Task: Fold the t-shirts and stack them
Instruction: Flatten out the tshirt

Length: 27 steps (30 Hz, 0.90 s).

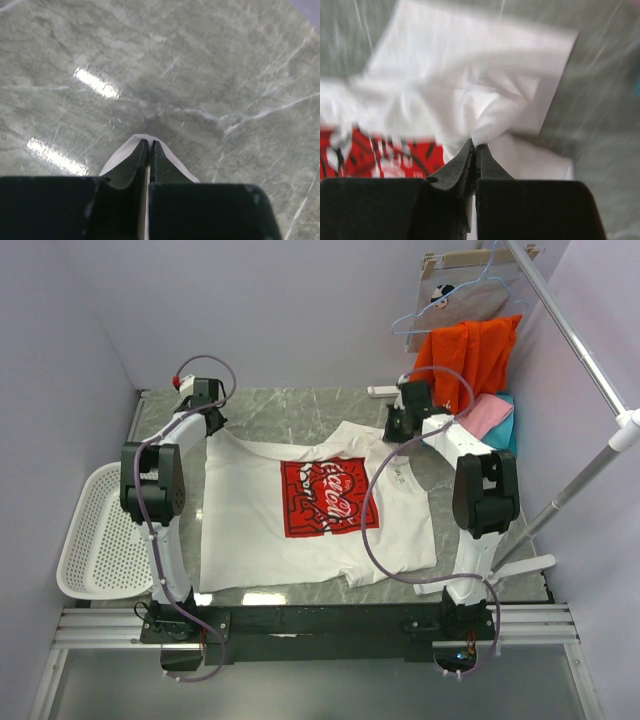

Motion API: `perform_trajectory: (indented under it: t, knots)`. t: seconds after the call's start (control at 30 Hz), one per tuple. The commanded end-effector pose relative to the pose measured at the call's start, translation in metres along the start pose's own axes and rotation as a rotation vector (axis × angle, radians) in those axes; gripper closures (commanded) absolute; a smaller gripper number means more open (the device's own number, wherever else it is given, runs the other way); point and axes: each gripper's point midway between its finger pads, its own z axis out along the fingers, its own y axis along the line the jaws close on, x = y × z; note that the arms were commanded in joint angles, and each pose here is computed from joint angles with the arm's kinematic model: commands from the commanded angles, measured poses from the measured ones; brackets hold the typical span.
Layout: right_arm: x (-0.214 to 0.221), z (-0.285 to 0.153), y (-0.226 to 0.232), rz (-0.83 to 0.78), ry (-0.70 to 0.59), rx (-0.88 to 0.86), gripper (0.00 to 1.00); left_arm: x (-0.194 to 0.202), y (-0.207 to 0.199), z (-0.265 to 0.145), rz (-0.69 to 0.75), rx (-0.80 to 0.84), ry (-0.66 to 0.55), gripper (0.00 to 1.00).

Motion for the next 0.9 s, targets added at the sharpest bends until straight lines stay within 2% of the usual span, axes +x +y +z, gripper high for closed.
perform_trajectory:
  t: [0.0, 0.1, 0.17, 0.2, 0.27, 0.4, 0.5, 0.6, 0.63, 0.87]
  knots:
    - [0.080, -0.036, 0.050, -0.044, 0.203, -0.174, 1.00, 0.004, -0.001, -0.003, 0.028, 0.005, 0.030, 0.92]
    - [0.133, -0.050, 0.063, -0.097, 0.341, -0.197, 1.00, 0.014, 0.006, 0.001, 0.051, -0.021, 0.069, 0.91]
    - [0.152, -0.060, 0.064, -0.104, 0.386, -0.185, 1.00, 0.021, 0.010, 0.002, 0.056, -0.028, 0.085, 0.91]
    - [0.159, -0.061, 0.056, -0.109, 0.383, -0.129, 0.88, 0.021, 0.009, 0.002, 0.051, -0.024, 0.084, 0.91]
    - [0.143, -0.064, 0.049, -0.109, 0.304, -0.076, 0.43, 0.030, 0.010, 0.001, 0.049, -0.004, 0.098, 0.90]
    - [0.079, -0.063, 0.031, -0.084, 0.122, 0.040, 0.40, 0.035, 0.007, 0.004, 0.041, 0.013, 0.114, 0.90]
    - [0.040, -0.054, 0.015, -0.010, 0.044, 0.076, 0.39, 0.039, 0.008, 0.004, 0.044, 0.013, 0.129, 0.90]
    - [0.021, -0.035, -0.001, 0.047, 0.025, 0.108, 0.39, 0.037, 0.005, 0.002, 0.042, 0.028, 0.125, 0.90]
    - [0.027, -0.020, -0.008, 0.057, 0.057, 0.123, 0.39, 0.037, 0.005, 0.002, 0.040, 0.031, 0.125, 0.90]
    - [0.009, 0.016, -0.043, 0.140, 0.046, 0.186, 0.41, 0.035, 0.001, 0.000, 0.036, 0.046, 0.125, 0.91]
